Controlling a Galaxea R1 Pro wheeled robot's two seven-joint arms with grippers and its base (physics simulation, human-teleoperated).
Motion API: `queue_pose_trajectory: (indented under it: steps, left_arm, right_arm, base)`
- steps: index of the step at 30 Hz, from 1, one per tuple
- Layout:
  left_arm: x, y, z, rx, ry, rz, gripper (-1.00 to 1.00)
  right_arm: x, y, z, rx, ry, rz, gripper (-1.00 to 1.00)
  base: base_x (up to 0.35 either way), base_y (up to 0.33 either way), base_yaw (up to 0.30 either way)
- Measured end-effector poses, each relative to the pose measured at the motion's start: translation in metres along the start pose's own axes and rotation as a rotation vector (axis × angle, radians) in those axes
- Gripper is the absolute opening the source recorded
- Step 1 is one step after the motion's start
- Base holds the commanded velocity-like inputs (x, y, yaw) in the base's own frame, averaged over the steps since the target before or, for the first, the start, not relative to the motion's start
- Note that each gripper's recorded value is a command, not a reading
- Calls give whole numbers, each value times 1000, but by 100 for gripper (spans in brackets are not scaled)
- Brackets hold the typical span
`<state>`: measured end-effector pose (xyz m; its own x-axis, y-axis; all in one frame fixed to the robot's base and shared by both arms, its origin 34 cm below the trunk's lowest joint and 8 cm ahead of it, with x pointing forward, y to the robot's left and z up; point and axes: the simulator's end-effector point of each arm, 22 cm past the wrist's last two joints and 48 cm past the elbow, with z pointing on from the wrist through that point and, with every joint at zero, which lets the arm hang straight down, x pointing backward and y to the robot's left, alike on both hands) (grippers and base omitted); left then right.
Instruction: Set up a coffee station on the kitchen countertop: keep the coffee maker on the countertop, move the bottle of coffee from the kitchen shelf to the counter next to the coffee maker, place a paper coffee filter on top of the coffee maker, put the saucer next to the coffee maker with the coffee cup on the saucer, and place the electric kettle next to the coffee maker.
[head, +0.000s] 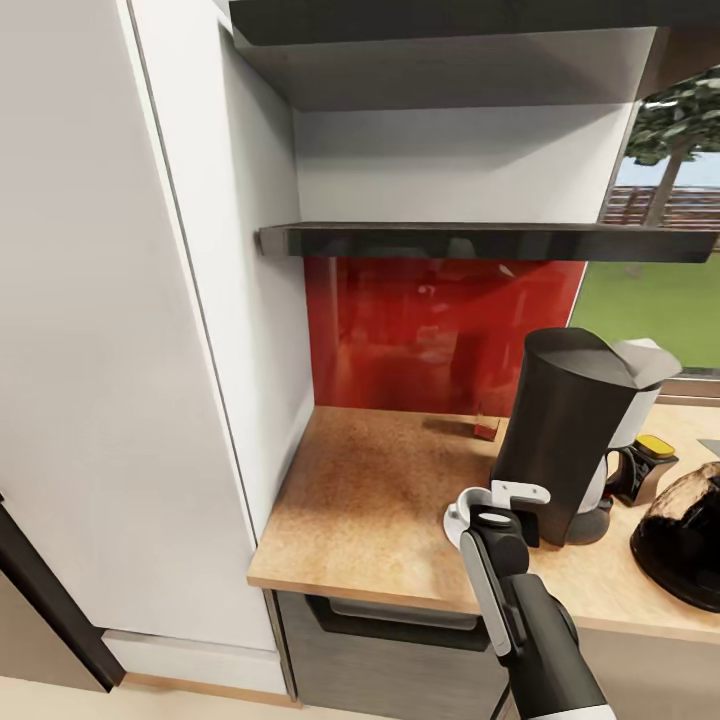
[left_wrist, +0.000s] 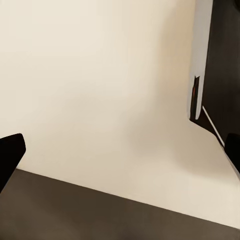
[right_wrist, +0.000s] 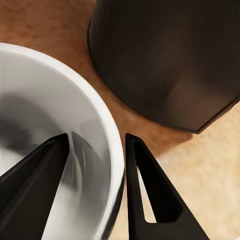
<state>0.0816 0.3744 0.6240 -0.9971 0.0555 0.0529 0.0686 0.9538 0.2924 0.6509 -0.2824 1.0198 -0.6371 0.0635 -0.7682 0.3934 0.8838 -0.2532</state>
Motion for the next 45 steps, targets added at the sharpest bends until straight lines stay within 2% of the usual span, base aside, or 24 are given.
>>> queue_pose_trajectory:
  steps: [45]
  left_arm:
    - [0, -3, 0, 4, 0, 1, 100]
  right_arm:
    - [25, 3, 11, 12, 58, -41, -100]
  base:
    - [18, 0, 0]
